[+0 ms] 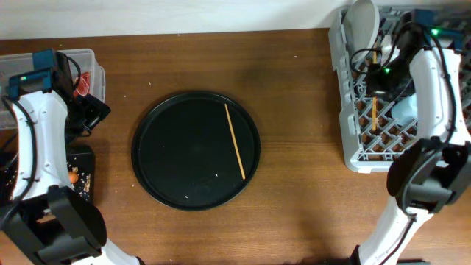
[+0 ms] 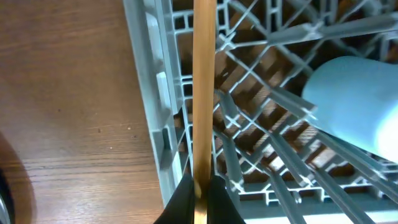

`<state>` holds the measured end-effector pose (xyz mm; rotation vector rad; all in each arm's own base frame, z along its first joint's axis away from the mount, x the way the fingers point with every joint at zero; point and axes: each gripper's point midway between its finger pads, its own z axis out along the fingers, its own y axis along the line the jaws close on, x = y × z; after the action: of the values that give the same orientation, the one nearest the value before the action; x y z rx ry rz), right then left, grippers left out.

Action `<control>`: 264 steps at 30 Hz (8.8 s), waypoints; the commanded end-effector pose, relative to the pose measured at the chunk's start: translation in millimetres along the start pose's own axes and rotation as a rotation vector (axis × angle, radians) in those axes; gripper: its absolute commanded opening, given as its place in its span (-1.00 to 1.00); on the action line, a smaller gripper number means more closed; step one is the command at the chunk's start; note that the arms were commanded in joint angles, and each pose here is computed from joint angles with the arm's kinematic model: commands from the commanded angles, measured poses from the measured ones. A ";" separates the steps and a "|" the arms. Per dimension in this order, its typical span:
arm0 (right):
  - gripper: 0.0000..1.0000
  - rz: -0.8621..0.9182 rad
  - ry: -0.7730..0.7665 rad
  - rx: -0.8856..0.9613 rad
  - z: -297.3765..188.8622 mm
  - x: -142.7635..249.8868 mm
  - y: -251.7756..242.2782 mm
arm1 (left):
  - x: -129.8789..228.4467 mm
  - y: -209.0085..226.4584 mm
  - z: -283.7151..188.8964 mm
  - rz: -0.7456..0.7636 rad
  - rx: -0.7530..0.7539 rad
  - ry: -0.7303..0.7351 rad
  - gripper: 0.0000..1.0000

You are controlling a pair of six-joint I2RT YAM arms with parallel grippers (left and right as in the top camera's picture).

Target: Sort waste into correct bins and load items into the dishwasher rack

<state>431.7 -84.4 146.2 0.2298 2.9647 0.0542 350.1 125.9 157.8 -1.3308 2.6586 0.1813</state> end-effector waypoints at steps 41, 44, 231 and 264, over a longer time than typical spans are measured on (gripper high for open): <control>-0.17 -0.352 0.164 -0.002 135.9 126.3 347.1 | -1.9 1.2 -5.2 -0.014 0.005 -0.015 0.98; -0.31 -0.353 0.182 0.015 147.7 130.1 344.4 | -1.9 1.2 -5.2 -0.014 0.005 -0.015 0.98; 0.97 -0.190 -1.323 -0.157 -40.5 194.6 69.0 | 148.9 17.6 -27.2 0.627 0.685 -1.237 0.98; 0.97 -0.190 -1.323 -0.157 -40.5 194.6 69.0 | 149.1 17.6 -28.5 0.628 0.690 -1.241 0.98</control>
<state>244.9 16.5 164.3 -0.0576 1.6327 0.0890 245.4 15.8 157.8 -0.0340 1.6529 0.0821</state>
